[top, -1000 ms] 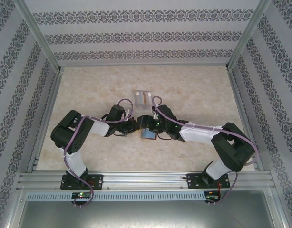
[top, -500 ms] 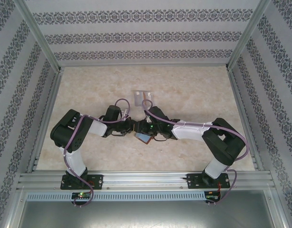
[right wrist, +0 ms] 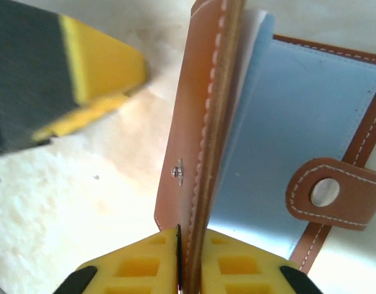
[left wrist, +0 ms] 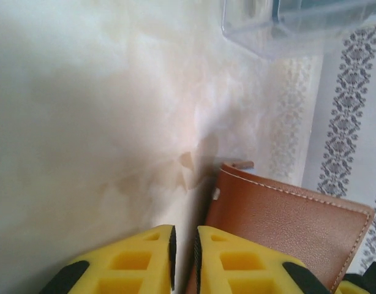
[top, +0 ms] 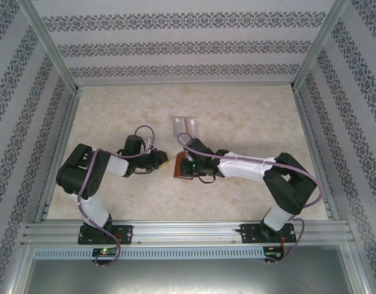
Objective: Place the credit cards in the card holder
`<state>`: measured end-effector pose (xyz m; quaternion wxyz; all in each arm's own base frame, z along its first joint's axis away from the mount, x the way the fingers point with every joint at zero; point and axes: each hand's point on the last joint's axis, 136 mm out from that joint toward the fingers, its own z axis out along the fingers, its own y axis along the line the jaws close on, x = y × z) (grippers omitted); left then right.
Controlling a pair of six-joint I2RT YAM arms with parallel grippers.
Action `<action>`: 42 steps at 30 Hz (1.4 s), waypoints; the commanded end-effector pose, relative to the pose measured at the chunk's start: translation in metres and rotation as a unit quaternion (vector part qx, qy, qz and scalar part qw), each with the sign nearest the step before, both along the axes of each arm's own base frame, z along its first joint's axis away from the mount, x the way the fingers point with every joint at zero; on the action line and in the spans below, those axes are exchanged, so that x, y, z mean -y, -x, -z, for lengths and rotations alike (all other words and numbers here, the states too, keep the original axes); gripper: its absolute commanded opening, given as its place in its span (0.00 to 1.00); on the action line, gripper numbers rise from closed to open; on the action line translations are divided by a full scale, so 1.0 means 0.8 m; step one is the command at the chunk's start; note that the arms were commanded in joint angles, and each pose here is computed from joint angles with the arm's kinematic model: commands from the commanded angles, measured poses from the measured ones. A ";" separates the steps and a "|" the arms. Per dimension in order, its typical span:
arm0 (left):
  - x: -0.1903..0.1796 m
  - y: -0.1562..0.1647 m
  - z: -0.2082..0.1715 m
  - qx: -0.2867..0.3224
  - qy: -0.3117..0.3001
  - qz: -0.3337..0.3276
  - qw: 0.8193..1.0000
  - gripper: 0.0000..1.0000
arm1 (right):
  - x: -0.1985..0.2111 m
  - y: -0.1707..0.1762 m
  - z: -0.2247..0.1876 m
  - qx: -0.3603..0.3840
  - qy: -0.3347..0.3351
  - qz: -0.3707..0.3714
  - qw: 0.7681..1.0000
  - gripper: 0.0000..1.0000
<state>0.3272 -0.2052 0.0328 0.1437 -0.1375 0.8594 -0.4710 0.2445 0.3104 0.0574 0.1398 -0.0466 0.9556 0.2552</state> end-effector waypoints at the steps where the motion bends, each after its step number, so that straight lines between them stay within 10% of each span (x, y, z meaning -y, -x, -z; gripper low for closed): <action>1: -0.016 0.000 -0.017 0.025 -0.040 -0.004 0.999 0.21 | 0.051 0.019 -0.010 0.014 0.088 -0.015 0.996 0.11; 18: -0.041 0.010 -0.025 0.029 -0.052 -0.022 0.998 0.29 | 0.141 0.044 -0.034 -0.046 0.375 -0.116 0.919 0.09; 42: -0.037 0.015 0.015 -0.009 -0.018 -0.017 1.000 0.29 | 0.011 0.037 -0.001 -0.024 0.339 -0.158 0.927 0.64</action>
